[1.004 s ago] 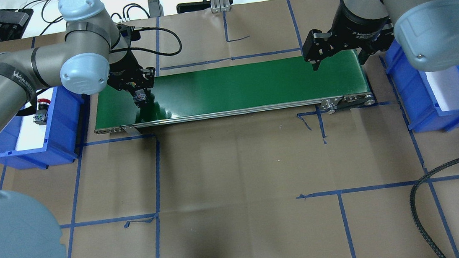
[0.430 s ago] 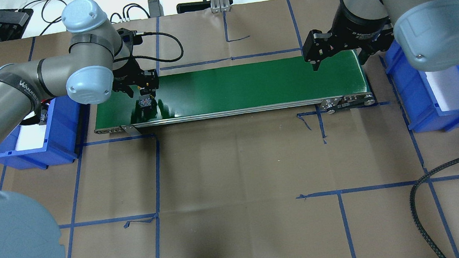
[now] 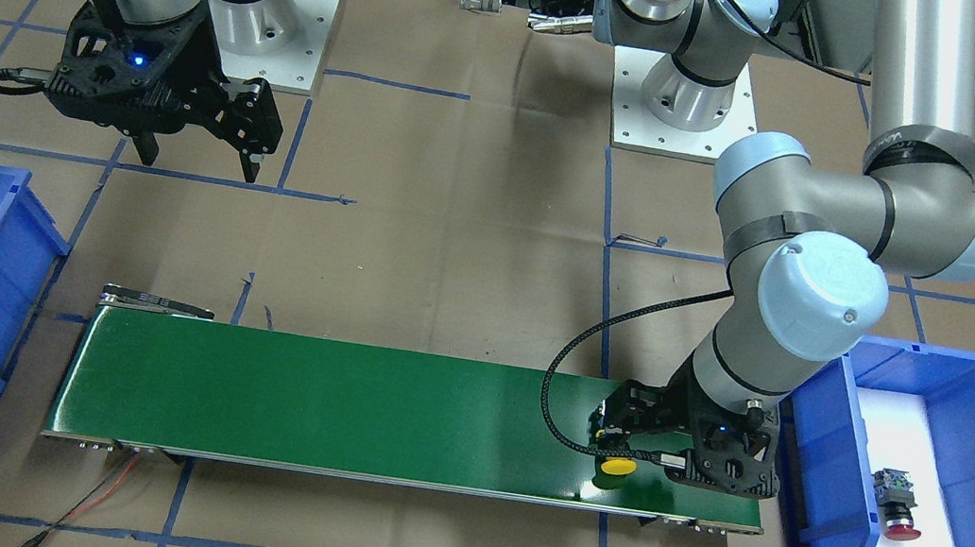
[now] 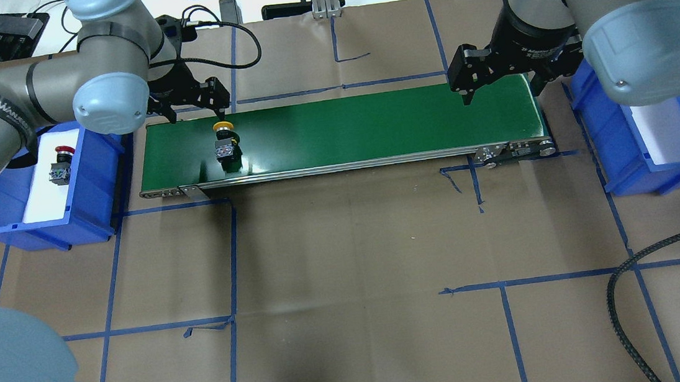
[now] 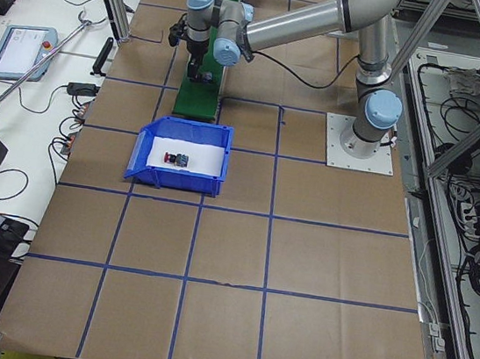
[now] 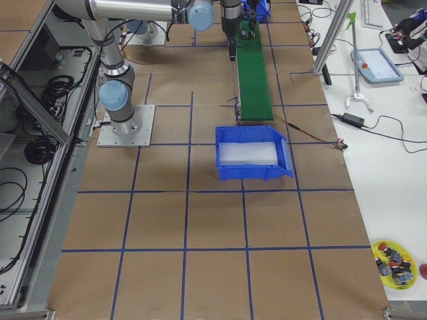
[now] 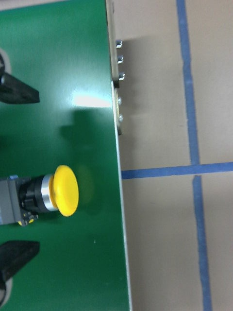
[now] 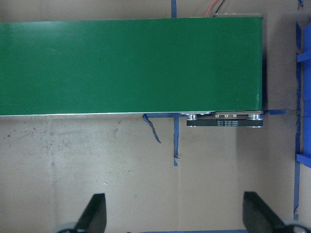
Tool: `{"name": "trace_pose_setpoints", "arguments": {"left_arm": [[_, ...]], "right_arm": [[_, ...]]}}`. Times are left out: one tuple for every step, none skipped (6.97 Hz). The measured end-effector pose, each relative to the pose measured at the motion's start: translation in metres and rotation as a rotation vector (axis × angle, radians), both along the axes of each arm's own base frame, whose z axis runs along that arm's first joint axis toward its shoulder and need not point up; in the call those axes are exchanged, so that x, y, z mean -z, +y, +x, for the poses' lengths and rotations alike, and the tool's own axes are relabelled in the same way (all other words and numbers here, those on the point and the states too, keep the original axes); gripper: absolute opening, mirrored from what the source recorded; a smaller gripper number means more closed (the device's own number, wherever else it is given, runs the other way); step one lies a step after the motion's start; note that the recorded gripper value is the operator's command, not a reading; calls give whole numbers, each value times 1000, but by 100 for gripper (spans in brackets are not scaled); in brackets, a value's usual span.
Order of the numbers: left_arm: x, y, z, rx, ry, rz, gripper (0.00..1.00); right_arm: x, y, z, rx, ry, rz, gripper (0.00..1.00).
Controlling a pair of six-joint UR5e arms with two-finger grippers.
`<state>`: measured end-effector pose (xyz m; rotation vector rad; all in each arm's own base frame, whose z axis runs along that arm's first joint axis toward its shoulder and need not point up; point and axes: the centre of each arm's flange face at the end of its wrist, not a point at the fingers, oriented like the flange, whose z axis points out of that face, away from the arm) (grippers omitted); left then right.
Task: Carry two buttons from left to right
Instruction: 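Release the yellow button and move the left gripper back over the bin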
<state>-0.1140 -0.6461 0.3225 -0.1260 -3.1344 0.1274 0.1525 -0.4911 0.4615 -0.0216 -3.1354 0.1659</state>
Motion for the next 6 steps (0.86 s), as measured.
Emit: {"name": "trace_pose_setpoints", "arguments": {"left_arm": [[-33,-3,2,4,0,21,100],[-66,-6,5,3,0,41,100],[-87,-11,14,-4,0,47,100],[-98,-17,33,-16,1,44,100],[-102,-22,60,-27,0,41,100],[-103,-25,94,-35,-2,39,100]], "right_arm": [[0,0,0,0,1,0,100],[0,-1,0,0,3,-1,100],[1,-1,0,0,4,0,100],[1,-1,0,0,6,0,100],[1,-1,-1,0,7,0,100],[1,-1,0,0,6,-1,100]]}}
